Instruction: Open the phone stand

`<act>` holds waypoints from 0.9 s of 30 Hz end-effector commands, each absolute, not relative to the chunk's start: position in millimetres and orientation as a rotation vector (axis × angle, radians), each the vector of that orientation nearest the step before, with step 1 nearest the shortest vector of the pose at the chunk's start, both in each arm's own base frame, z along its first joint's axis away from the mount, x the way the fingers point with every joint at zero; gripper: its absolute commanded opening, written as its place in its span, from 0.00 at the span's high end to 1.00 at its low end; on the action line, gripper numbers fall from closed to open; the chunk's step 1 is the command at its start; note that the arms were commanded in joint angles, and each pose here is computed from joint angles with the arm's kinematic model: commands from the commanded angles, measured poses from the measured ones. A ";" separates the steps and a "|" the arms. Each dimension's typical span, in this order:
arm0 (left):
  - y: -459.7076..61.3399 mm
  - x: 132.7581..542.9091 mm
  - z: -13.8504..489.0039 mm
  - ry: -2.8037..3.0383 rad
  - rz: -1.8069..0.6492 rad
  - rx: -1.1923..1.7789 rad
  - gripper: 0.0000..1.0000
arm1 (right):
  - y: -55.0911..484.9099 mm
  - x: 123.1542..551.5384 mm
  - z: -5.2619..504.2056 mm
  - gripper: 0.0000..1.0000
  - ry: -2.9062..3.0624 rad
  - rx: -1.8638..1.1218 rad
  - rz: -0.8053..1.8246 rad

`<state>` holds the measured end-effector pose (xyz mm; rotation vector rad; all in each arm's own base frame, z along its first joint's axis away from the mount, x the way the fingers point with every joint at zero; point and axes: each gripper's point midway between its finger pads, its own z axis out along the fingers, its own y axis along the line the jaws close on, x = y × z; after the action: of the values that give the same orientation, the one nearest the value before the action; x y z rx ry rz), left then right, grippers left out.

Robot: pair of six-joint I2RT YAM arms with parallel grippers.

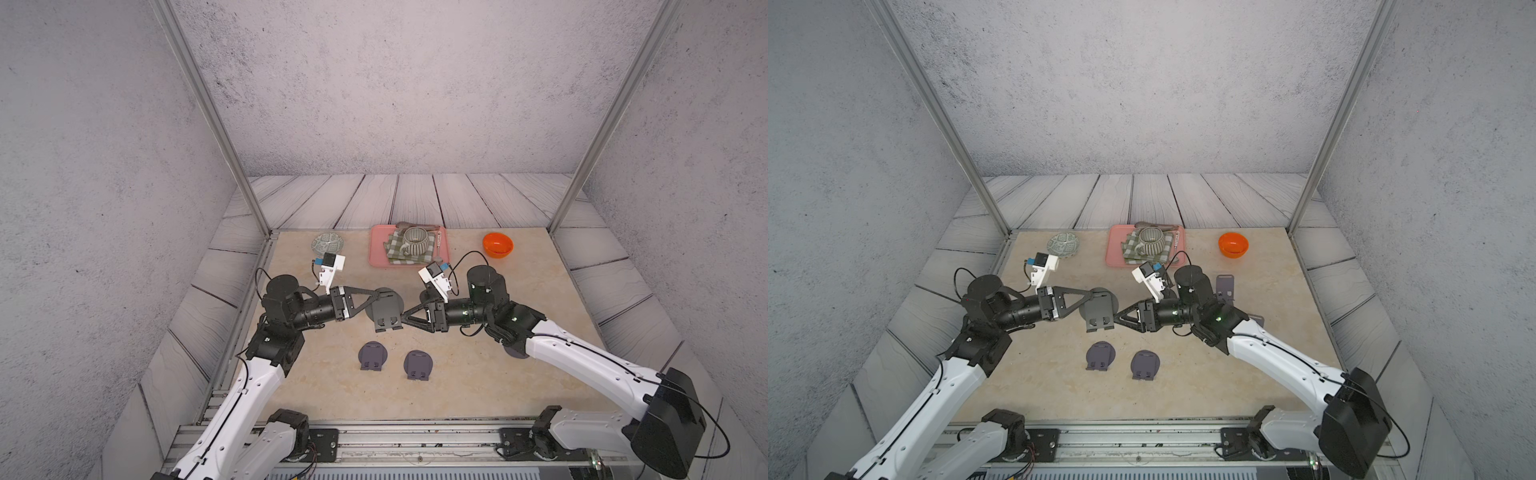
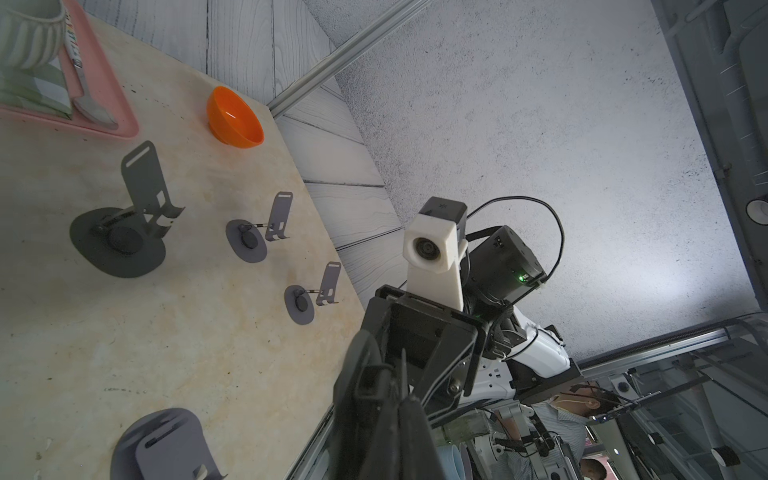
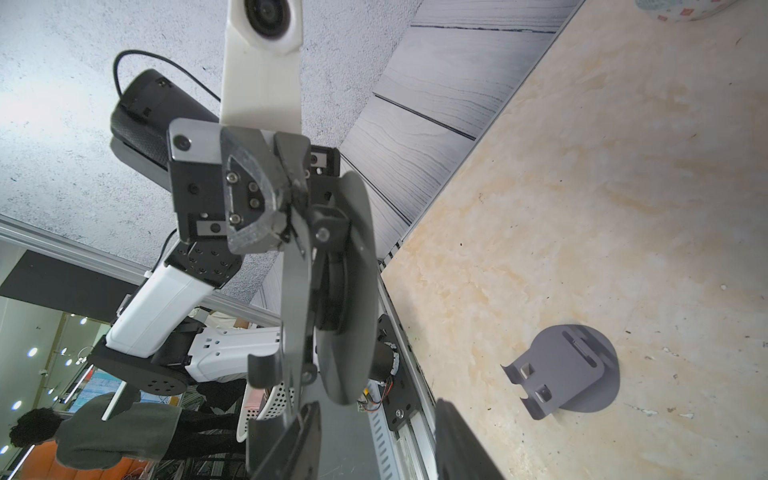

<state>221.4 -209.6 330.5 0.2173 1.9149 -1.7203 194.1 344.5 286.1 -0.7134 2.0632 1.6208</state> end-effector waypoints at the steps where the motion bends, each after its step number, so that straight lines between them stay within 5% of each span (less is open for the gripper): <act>1: -213.0 210.0 339.2 1.870 -1.729 0.299 1.00 | 350.1 199.6 295.9 0.54 2.029 -0.727 1.607; 7: -215.0 208.1 338.6 1.869 -1.724 0.313 1.00 | 358.7 203.9 299.8 0.64 2.010 -0.735 1.654; 10: -215.0 208.6 338.7 1.866 -1.716 0.315 1.00 | 362.6 203.3 302.3 0.77 1.994 -0.737 1.698; 13: -214.7 210.1 337.7 1.865 -1.705 0.313 1.00 | 364.7 201.6 305.6 1.00 1.975 -0.738 1.736; 20: -212.7 211.4 346.2 1.829 -1.654 0.336 1.00 | 368.8 195.7 301.3 1.00 2.019 -0.747 1.819; 27: -212.3 208.7 396.5 1.697 -1.581 0.462 1.00 | 377.1 196.4 244.1 1.00 2.289 -0.678 1.864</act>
<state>225.6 -208.2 336.8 0.2677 1.8906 -1.6064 204.4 368.7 290.7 -0.7258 2.0769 1.8489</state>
